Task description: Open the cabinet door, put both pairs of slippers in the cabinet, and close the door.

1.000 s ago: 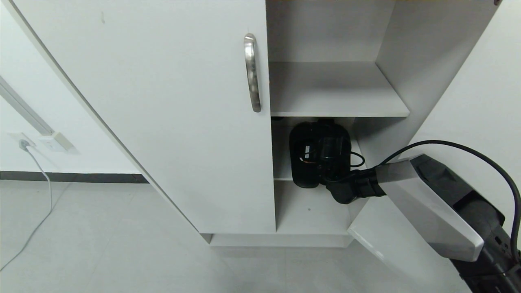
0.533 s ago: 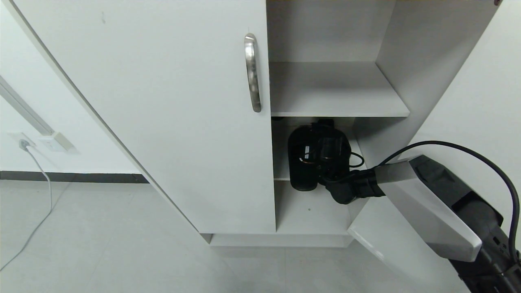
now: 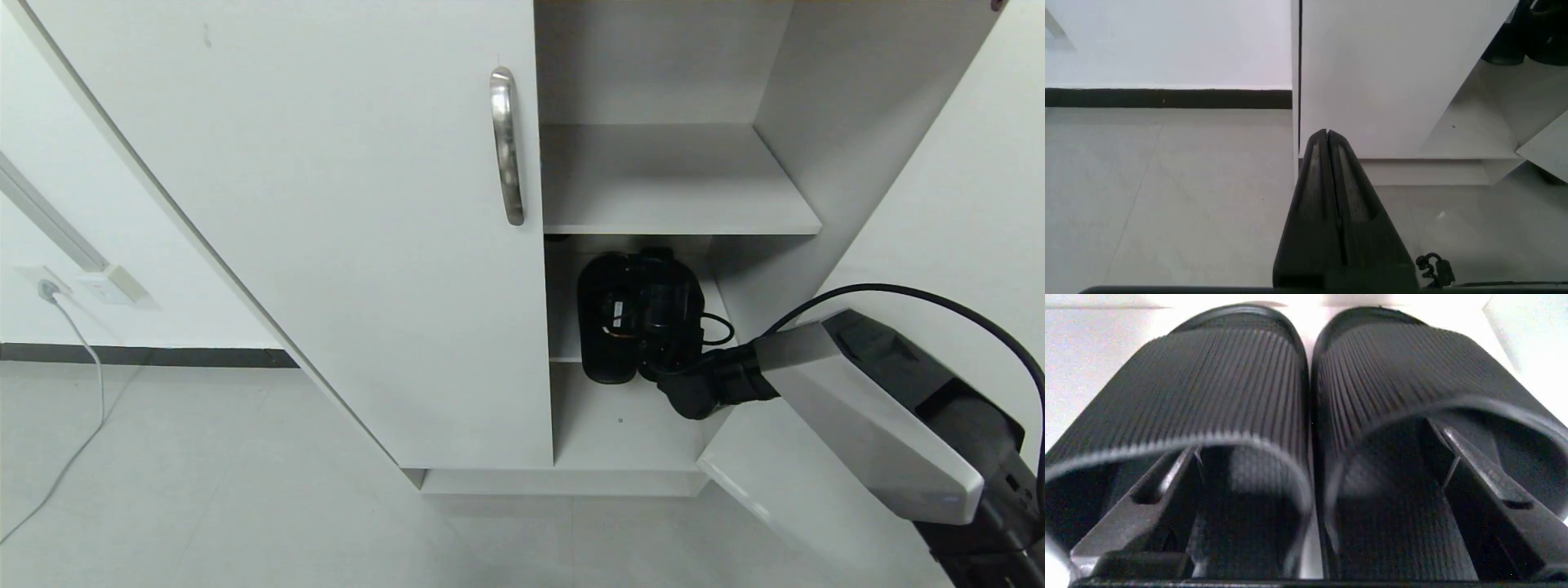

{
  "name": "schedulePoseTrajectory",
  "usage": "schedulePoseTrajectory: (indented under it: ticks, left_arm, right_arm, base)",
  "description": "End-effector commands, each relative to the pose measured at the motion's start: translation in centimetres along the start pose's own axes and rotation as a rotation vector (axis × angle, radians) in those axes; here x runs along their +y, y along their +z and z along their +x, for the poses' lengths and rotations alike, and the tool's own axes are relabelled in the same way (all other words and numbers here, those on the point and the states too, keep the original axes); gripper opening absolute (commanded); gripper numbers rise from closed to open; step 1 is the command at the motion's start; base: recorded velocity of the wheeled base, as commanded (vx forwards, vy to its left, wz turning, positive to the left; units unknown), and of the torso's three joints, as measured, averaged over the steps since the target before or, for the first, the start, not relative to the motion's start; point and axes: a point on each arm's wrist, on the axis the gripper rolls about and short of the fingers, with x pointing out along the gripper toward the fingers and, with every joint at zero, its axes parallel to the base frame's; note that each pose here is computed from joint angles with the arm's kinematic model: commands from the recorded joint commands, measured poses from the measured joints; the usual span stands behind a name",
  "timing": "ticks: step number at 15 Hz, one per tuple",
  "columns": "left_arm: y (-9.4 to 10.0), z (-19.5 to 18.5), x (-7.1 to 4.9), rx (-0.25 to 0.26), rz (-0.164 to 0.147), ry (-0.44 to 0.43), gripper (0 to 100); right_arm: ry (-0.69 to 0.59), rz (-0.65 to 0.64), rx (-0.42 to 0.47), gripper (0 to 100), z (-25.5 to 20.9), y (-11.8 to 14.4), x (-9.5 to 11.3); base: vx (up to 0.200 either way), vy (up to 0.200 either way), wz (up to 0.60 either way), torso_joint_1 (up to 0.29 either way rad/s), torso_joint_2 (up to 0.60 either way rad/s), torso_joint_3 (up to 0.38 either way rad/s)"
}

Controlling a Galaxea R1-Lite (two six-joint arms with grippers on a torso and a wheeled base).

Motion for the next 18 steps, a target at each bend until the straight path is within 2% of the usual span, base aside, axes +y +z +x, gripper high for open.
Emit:
schedulePoseTrajectory:
  ticks: [1,3,11,14,18]
  left_arm:
    - [0.0,0.0,0.0,0.002,0.0,0.0,0]
    - [0.0,0.0,0.0,0.002,0.0,0.0,0]
    - [0.0,0.0,0.0,0.002,0.003,-0.001,0]
    - [0.0,0.0,0.0,0.002,0.003,-0.001,0]
    - [0.0,0.0,0.0,0.002,0.002,-0.001,0]
  right_arm:
    - [0.01,0.007,-0.008,100,-1.3,1.4,-0.3]
    - [0.03,0.013,-0.015,100,-3.3,2.1,-0.5]
    - [0.179,-0.015,0.016,100,-14.7,1.8,-1.5]
    - [0.193,-0.007,0.009,100,-15.7,1.3,-1.9]
    - [0.195,-0.009,0.009,100,-15.8,1.3,-1.9]
  base:
    - [0.0,0.0,0.0,0.0,0.0,0.0]
    - [0.0,0.0,0.0,0.0,0.0,0.0]
    - [0.0,0.0,0.0,0.0,0.0,0.0]
    - [0.0,0.0,0.0,0.0,0.0,0.0]
    - [-0.2,0.0,0.0,0.006,0.01,0.001]
